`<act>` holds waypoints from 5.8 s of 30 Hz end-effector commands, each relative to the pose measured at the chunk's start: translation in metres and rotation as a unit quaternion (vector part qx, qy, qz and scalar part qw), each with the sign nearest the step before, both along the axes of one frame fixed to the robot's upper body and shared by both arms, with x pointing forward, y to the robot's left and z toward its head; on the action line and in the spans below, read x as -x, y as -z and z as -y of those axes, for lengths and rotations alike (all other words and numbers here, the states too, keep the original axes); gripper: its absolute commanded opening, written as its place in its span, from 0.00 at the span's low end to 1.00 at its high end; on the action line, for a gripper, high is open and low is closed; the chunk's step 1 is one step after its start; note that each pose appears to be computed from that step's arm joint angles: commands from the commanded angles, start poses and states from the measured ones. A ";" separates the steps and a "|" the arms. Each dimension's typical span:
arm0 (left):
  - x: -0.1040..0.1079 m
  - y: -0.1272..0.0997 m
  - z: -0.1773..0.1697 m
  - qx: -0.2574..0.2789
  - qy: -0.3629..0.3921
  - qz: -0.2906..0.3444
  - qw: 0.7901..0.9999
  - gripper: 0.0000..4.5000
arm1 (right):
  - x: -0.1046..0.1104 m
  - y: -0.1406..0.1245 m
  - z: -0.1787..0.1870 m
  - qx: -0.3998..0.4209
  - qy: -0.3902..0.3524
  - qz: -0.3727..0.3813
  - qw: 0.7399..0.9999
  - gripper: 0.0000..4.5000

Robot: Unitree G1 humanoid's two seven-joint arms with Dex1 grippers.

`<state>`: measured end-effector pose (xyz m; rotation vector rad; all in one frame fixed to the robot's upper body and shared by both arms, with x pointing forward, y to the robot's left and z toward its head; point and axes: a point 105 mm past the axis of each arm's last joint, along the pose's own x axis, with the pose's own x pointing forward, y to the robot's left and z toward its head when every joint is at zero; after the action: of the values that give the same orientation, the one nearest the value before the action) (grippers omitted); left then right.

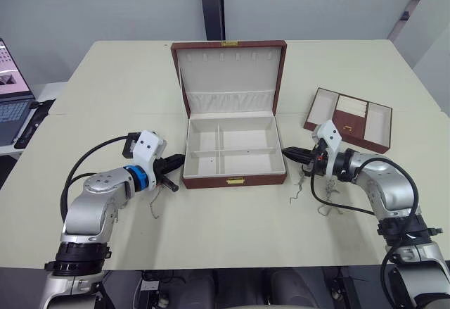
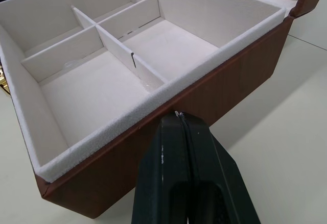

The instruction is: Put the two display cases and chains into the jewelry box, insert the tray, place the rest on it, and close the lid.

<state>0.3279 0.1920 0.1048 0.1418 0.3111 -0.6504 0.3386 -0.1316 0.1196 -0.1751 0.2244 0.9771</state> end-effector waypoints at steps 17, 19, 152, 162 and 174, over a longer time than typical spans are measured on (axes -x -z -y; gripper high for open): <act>-0.002 -0.028 -0.021 0.010 -0.011 0.050 0.999 0.00 | -0.003 -0.014 0.030 -0.017 0.043 0.027 0.999 0.00; -0.002 -0.031 -0.029 0.012 -0.021 0.054 0.998 0.00 | -0.002 -0.016 0.036 -0.025 0.050 0.025 0.998 0.00; 0.078 -0.054 -0.027 0.047 -0.063 0.090 0.993 0.01 | 0.067 -0.100 0.012 -0.005 -0.170 0.095 0.981 1.00; 0.039 -0.100 0.013 0.011 0.094 0.104 0.990 0.01 | 0.073 -0.097 0.028 -0.021 -0.071 0.109 0.991 1.00; -0.022 -0.117 0.034 -0.019 0.181 0.131 0.975 0.01 | 0.092 -0.092 0.036 -0.033 0.021 0.124 0.992 1.00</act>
<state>0.3467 0.1589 0.2149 0.2843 0.0773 -0.9677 0.2521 -0.1692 0.1997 -0.2068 0.0202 0.9247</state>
